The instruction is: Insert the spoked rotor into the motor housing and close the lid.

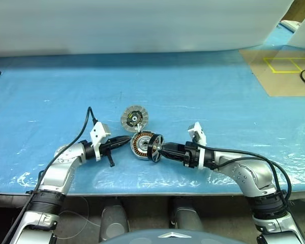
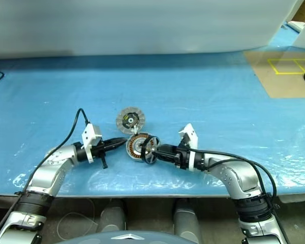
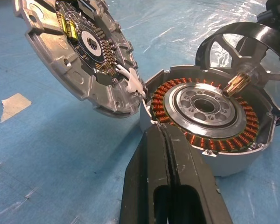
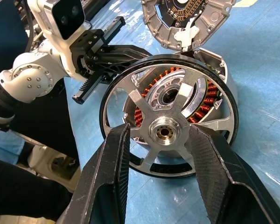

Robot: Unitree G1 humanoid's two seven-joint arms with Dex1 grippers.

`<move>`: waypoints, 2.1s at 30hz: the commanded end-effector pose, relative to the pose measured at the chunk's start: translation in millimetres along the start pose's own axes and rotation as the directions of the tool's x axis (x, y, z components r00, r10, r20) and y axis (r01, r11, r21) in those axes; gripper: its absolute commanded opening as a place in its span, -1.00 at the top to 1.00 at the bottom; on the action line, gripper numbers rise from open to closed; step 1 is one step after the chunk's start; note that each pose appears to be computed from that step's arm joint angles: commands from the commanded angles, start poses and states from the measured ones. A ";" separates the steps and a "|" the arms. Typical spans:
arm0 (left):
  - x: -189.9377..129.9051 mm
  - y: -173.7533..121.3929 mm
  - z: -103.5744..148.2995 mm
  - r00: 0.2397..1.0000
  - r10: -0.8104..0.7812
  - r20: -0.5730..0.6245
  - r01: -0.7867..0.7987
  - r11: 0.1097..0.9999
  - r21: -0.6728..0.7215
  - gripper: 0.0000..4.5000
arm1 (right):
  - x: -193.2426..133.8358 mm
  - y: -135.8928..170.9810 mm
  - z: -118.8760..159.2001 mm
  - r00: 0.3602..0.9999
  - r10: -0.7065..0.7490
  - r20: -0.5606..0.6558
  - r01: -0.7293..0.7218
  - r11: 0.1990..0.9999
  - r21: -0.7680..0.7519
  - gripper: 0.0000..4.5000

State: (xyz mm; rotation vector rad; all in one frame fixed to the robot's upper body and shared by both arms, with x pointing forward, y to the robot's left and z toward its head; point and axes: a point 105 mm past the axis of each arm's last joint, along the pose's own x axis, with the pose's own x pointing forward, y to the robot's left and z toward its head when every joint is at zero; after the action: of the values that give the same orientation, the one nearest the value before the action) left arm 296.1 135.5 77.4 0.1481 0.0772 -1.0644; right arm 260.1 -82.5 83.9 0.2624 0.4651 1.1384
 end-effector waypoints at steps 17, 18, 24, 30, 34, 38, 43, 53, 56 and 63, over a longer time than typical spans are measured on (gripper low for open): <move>0.7 7.9 8.2 1.000 0.019 0.025 -0.020 0.999 0.049 1.00 | 3.8 4.1 7.6 1.000 0.005 0.011 -0.005 0.998 -0.067 0.82; 0.7 7.9 8.2 0.999 0.020 0.025 -0.021 0.999 0.049 1.00 | 3.7 4.2 8.5 1.000 0.007 0.015 -0.006 0.998 -0.066 0.82; 0.6 7.7 7.8 0.999 0.023 0.028 -0.024 0.999 0.046 1.00 | -3.8 11.3 32.3 0.993 0.070 0.092 -0.065 0.996 -0.057 0.82; 1.1 7.1 7.4 0.999 0.026 0.032 -0.027 0.999 0.041 1.00 | -14.1 15.4 50.0 0.991 0.105 0.088 -0.096 0.990 -0.101 0.82; 2.7 6.4 8.2 0.999 0.030 0.037 -0.032 0.999 0.041 1.00 | -14.1 17.0 61.4 0.993 0.106 0.055 -0.096 0.982 -0.163 0.82; -1.0 4.4 9.8 0.998 0.038 0.044 -0.040 0.998 0.044 1.00 | -3.7 12.0 67.3 0.997 0.054 -0.049 -0.066 0.957 -0.281 0.82; -7.5 0.0 17.3 0.997 0.049 0.064 -0.052 0.998 0.042 1.00 | 4.3 11.9 68.5 0.987 0.065 -0.148 -0.115 0.925 -0.362 0.82; -13.2 -14.0 21.9 0.994 0.085 0.075 -0.088 0.995 0.042 1.00 | 18.2 15.7 81.7 0.941 0.088 -0.326 -0.253 0.822 -0.510 0.82; -15.1 -18.8 22.9 0.993 0.091 0.081 -0.094 0.995 0.036 1.00 | 22.2 12.5 83.1 0.927 0.077 -0.367 -0.278 0.797 -0.535 0.82; -19.0 -23.2 22.3 0.989 0.123 0.077 -0.126 0.991 0.033 1.00 | 29.5 5.9 80.9 0.896 0.063 -0.439 -0.331 0.754 -0.568 0.82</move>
State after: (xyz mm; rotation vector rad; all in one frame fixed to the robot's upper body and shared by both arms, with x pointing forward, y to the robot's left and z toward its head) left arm 267.1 136.6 88.0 0.1353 0.0255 -0.9599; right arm 304.6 -56.0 139.9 -0.4956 0.4296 1.4732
